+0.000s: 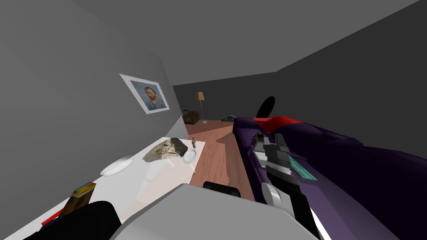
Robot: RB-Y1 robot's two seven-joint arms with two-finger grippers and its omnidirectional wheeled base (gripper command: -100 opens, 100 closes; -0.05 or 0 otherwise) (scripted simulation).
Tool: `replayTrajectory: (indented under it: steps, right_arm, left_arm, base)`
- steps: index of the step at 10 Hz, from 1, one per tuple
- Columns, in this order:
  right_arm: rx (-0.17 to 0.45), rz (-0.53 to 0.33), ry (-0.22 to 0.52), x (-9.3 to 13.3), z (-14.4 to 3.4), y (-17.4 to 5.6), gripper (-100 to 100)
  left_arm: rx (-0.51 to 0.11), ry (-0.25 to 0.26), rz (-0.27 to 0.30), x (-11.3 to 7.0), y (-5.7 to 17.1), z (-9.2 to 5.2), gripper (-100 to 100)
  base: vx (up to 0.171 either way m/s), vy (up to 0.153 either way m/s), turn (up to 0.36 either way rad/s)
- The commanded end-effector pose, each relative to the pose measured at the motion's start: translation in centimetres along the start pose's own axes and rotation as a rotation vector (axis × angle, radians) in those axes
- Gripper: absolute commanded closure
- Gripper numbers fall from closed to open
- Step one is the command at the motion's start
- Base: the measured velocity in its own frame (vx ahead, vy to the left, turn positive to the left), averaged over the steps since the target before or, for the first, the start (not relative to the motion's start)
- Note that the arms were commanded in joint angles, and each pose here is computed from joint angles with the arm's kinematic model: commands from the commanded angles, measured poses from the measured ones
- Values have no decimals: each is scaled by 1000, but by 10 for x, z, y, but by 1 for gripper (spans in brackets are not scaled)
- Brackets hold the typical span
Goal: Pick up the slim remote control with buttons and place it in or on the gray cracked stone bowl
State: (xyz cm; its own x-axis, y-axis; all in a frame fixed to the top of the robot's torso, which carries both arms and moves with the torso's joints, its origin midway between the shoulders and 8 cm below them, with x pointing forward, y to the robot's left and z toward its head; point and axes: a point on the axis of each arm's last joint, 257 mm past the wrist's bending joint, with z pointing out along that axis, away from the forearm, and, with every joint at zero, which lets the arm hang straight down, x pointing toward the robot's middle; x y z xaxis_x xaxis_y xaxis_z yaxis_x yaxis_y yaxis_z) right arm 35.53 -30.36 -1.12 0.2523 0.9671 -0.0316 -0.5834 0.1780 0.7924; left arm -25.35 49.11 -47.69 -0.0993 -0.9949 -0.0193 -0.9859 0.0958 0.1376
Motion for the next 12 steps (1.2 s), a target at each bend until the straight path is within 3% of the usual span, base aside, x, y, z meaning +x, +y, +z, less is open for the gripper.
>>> replayTrajectory:
  steps: [1, 2, 6, 12]
  right_arm:
    - [0, 0, 0, 0, 0, 0, 0]
    - [0, 0, 0, 0, 0, 0, 0]
    - [0, 0, 0, 0, 0, 0, 0]
    - [0, 0, 0, 0, 0, 0, 0]
  left_arm:
    - [-51, -15, 32, -16, 24, -16, 100]
    - [-52, -17, 35, -18, 24, -17, 100]
    - [-140, -15, 119, -39, 61, -54, 100]
    - [-151, 81, 200, -20, 65, -82, 100]
  base:
    - [143, -27, -31]
    - [98, -28, 2]
    - [109, -52, 10]
    - [102, -91, 60]
